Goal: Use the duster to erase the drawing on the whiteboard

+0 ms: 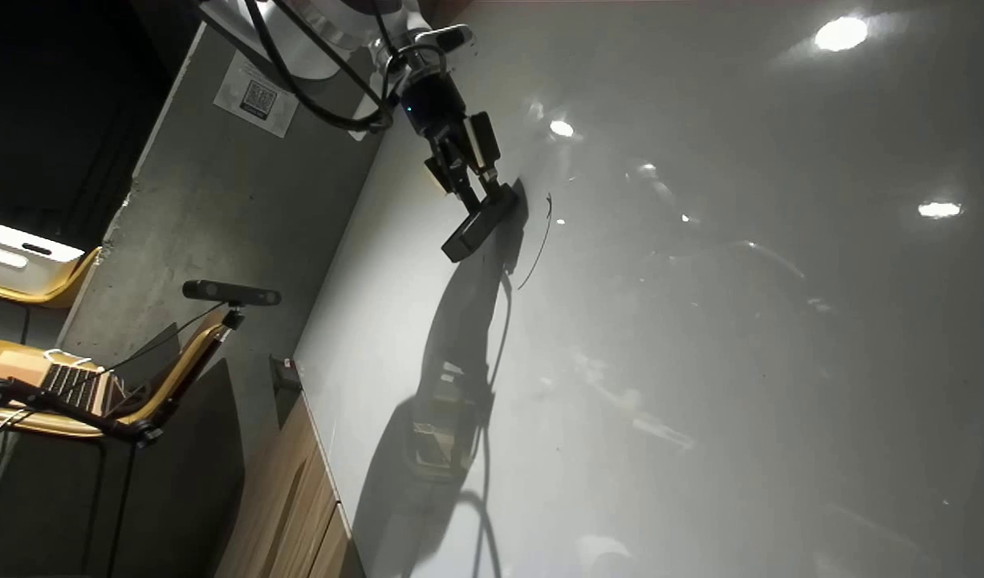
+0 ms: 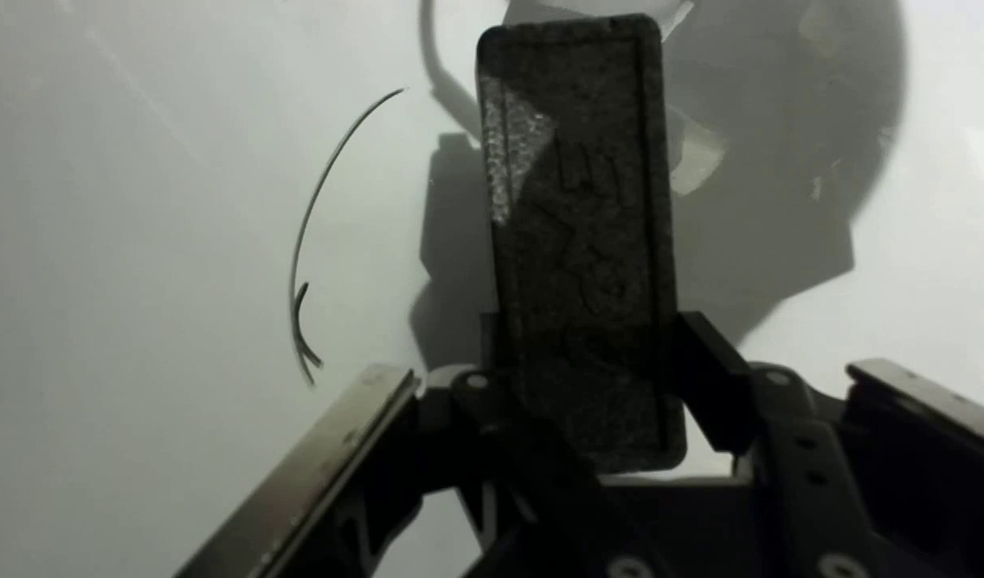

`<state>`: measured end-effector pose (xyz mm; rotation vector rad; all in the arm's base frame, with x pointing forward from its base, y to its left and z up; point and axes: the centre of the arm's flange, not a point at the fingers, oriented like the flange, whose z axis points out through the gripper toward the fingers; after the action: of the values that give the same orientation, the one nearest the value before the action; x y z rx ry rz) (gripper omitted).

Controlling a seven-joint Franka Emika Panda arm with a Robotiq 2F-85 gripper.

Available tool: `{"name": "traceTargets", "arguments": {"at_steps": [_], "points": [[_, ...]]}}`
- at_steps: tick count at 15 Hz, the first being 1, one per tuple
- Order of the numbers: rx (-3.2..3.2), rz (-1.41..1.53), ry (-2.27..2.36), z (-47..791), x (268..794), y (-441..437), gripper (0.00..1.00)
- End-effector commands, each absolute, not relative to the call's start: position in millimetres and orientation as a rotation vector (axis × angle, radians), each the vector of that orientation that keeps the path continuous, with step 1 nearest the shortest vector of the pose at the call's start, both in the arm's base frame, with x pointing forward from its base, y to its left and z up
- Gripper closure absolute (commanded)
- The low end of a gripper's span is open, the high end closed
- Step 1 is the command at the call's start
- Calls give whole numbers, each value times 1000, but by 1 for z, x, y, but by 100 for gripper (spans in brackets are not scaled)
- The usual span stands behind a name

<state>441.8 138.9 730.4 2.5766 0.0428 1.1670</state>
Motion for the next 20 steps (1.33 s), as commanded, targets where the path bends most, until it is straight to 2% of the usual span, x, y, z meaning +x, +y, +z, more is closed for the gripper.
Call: {"name": "traceTargets", "arguments": {"at_steps": [1,6,14,20], "points": [[2535,1188,13,744,472,116,71],[2562,1144,-4,724,475,109,71],[2616,1076,56,678,457,155,71],[2633,1026,88,649,464,167,71]]}}
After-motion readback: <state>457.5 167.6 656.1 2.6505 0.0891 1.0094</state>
